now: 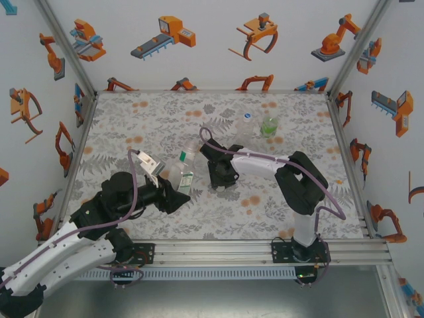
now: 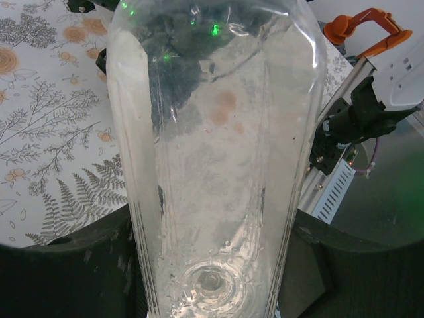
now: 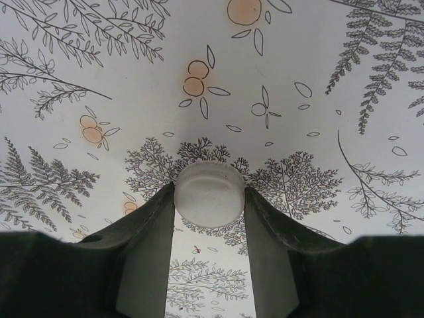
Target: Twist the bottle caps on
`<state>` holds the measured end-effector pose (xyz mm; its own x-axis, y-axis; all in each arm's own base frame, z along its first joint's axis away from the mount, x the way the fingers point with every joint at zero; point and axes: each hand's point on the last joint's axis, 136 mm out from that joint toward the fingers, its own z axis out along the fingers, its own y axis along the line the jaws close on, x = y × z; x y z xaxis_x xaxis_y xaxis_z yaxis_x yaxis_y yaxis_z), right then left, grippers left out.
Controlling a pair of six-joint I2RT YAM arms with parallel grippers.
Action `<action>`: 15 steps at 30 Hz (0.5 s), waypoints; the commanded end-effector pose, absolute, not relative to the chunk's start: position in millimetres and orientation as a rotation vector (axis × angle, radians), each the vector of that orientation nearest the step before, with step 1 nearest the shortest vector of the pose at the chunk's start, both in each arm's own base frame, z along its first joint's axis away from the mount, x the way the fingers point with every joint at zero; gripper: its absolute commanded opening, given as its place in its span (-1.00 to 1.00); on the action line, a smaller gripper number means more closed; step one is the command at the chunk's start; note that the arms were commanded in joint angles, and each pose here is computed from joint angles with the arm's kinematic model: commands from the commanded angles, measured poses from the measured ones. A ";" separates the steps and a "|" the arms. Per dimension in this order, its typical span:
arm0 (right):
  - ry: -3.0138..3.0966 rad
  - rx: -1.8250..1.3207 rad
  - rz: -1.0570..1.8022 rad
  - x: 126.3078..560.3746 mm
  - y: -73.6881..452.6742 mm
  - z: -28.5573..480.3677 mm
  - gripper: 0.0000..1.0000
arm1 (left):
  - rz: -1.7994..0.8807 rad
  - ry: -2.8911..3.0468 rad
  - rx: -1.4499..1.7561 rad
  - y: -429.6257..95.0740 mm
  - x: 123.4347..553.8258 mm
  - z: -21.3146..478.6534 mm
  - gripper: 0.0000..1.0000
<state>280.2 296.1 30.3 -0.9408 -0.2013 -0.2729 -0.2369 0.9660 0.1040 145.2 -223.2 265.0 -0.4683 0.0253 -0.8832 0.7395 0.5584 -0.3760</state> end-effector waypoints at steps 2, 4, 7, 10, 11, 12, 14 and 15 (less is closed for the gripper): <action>2.811 -0.366 0.165 281.8 293.0 46.4 -0.29 | -0.993 1.863 0.631 -226.2 146.2 264.7 -1.00; 2.781 -0.389 0.185 281.8 292.9 58.3 -0.31 | -0.985 1.870 0.657 -227.8 145.2 261.3 -1.00; 2.725 -0.442 0.235 278.1 291.0 79.2 -0.38 | -0.977 1.873 0.706 -231.2 143.0 256.6 -1.00; 2.667 -0.505 0.283 271.9 286.9 101.7 -0.44 | -0.963 1.859 0.751 -233.7 142.1 255.3 -1.00; 2.648 -0.527 0.303 269.1 285.1 109.2 -0.45 | -0.957 1.842 0.779 -234.8 140.9 256.3 -1.00; 2.628 -0.554 0.329 265.8 284.1 117.3 -0.46 | -0.951 1.831 0.806 -236.1 139.7 256.0 -1.00; 2.583 -0.606 0.371 259.1 281.7 131.6 -0.46 | -0.930 1.817 0.850 -237.0 138.5 254.8 -1.00; 2.555 -0.639 0.397 255.2 280.9 139.7 -0.46 | -0.918 1.808 0.881 -237.5 137.1 254.1 -1.00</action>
<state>266.4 285.7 126.6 -0.8295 -0.2897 -0.4776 -0.4101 0.8963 0.1685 141.5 -234.1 249.7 -0.4267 0.1402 -0.8935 0.7994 0.5204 -0.3002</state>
